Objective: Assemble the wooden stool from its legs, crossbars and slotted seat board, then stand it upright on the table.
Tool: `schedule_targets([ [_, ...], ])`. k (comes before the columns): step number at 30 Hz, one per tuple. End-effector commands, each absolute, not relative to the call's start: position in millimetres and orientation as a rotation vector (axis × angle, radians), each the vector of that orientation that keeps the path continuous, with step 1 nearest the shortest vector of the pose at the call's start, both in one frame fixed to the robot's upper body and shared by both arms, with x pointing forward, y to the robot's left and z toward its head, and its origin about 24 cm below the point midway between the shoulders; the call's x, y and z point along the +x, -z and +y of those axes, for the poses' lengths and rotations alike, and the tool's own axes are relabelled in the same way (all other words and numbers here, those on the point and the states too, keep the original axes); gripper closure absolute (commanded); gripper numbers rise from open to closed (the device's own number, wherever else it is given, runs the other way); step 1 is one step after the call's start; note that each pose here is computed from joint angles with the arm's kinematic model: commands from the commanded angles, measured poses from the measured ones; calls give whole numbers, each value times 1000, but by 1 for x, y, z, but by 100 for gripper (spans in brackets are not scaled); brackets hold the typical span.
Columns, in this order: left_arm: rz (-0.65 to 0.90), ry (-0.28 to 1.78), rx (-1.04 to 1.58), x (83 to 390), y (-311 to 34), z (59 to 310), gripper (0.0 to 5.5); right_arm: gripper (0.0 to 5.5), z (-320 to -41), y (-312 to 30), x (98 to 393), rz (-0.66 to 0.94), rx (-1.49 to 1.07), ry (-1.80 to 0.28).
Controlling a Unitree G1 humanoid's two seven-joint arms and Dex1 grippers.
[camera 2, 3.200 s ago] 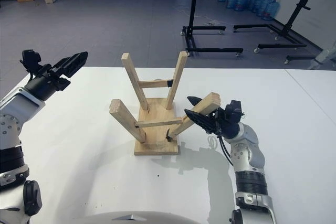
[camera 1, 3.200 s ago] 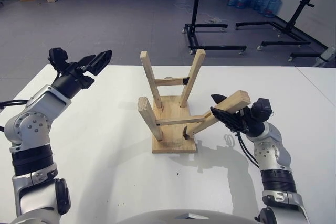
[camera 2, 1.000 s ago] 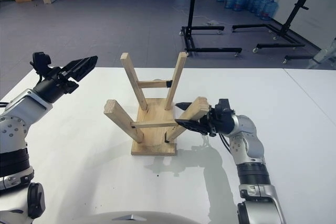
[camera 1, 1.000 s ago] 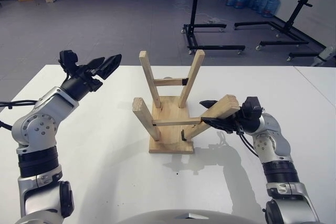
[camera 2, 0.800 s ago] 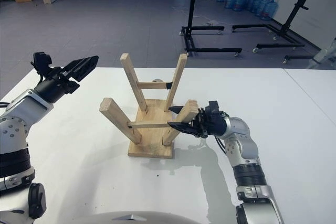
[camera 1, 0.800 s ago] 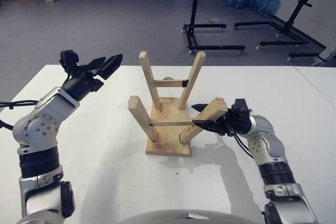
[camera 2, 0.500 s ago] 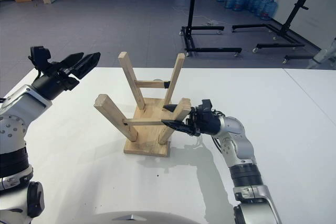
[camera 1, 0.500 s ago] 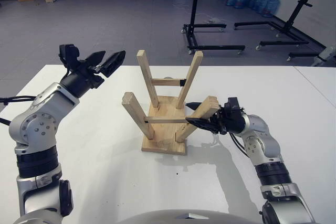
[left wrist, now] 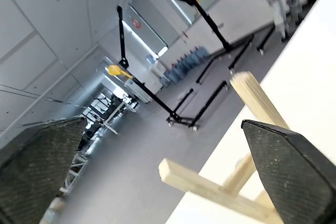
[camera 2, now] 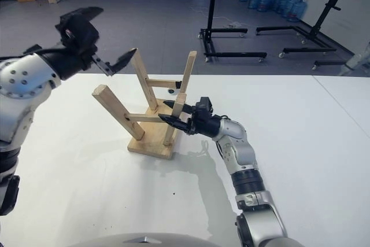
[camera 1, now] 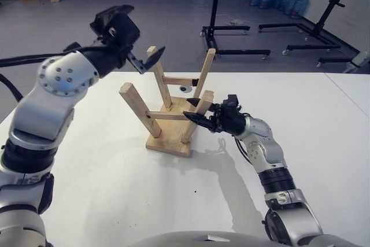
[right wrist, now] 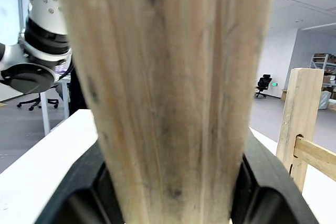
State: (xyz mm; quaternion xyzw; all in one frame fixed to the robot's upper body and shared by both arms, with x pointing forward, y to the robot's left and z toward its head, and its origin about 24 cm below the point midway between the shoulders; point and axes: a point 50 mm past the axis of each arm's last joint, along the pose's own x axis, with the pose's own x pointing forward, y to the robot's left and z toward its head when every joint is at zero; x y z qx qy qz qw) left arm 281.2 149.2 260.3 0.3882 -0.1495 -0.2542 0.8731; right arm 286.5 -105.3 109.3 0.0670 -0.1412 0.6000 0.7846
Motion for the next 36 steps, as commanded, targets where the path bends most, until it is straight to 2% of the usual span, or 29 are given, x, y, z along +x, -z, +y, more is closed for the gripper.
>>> schedule_targets([
  [1,-334,538,946,282,-245,138,10,345,-97,-112,292,-312,104,-1277],
  [10,-392,487,1135,282,-226,133,10,345,-69,-112,300,-323,113,-1202],
  [20,-292,507,1166,291,-189,133,10,345,-59,-110,296,-324,138,-1183],
  [24,-200,551,1147,288,-154,132,10,345,-60,-108,295,-319,141,-1181],
  [27,-49,607,1160,281,-103,139,10,345,-59,-107,295,-310,129,-1183],
  [29,-6,626,1170,277,-85,142,10,345,-57,-107,294,-309,128,-1188],
  [32,-33,606,1168,280,-89,142,10,345,-53,-107,293,-309,132,-1195],
  [36,-180,492,1123,296,-135,141,10,345,-52,-104,292,-299,139,-1197],
])
